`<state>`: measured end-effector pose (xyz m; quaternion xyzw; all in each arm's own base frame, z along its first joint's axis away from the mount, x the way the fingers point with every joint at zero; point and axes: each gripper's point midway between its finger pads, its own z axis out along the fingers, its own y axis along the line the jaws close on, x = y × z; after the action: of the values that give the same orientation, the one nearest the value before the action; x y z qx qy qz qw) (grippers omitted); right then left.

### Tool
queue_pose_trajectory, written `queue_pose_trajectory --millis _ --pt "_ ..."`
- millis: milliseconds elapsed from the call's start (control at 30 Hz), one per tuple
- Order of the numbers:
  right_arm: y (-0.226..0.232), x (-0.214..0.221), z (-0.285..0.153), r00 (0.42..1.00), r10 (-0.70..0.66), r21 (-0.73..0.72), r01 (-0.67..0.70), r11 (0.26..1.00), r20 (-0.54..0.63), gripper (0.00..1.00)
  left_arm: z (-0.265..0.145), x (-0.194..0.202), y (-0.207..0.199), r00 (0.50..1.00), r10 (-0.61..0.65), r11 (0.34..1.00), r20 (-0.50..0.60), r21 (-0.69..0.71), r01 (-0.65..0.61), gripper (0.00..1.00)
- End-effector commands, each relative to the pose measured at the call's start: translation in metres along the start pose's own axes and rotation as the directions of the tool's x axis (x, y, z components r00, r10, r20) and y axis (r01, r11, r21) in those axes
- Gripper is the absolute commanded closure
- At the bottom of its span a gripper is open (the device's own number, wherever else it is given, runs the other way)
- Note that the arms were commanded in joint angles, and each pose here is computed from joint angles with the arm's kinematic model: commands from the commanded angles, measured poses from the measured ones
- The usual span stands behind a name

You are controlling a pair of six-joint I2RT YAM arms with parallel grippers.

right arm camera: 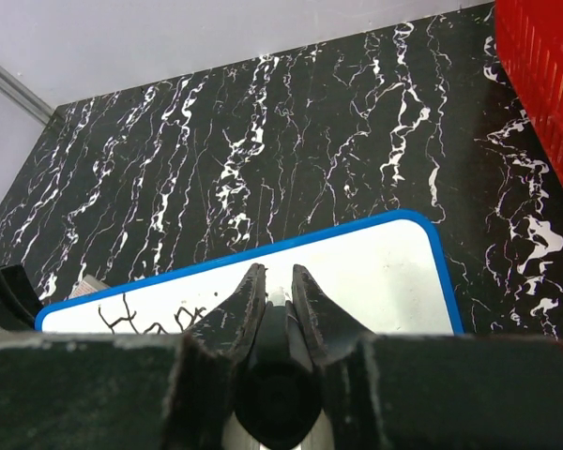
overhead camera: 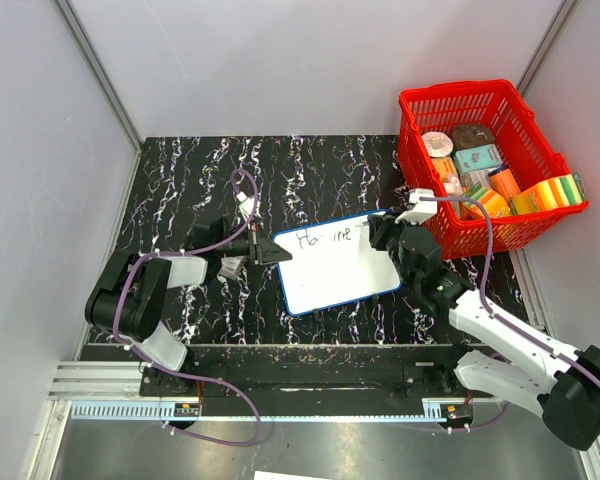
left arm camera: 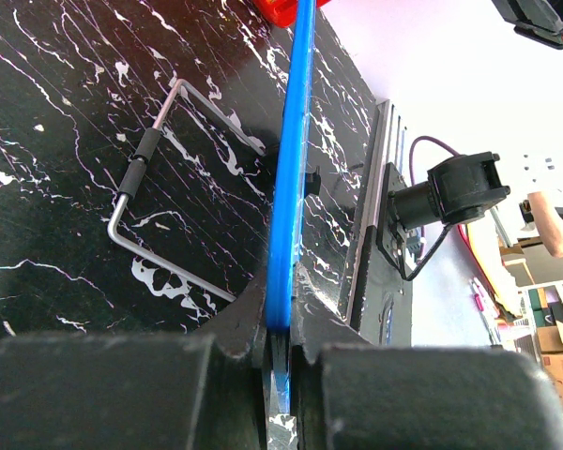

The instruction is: Write a sentence on the whiteboard

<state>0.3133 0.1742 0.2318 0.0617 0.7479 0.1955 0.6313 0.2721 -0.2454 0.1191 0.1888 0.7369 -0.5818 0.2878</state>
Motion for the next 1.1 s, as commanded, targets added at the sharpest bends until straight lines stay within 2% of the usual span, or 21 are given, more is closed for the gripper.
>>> queue_pose_trajectory --millis 0,567,1067 --pt "0.002 -0.030 0.007 0.997 0.017 0.026 -0.019 0.999 0.080 1.00 0.001 -0.006 0.018 0.994 0.105 0.991 0.023 -0.080 -0.103 1.00" --pt "-0.001 -0.004 0.015 1.000 0.020 0.024 -0.020 0.999 0.015 1.00 0.002 -0.006 0.018 0.994 0.105 0.991 0.022 -0.079 -0.103 1.00" --pt "0.008 0.008 0.013 0.999 0.025 -0.036 -0.026 0.999 -0.032 1.00 0.002 -0.005 0.018 0.994 0.105 0.991 0.022 -0.079 -0.103 1.00"
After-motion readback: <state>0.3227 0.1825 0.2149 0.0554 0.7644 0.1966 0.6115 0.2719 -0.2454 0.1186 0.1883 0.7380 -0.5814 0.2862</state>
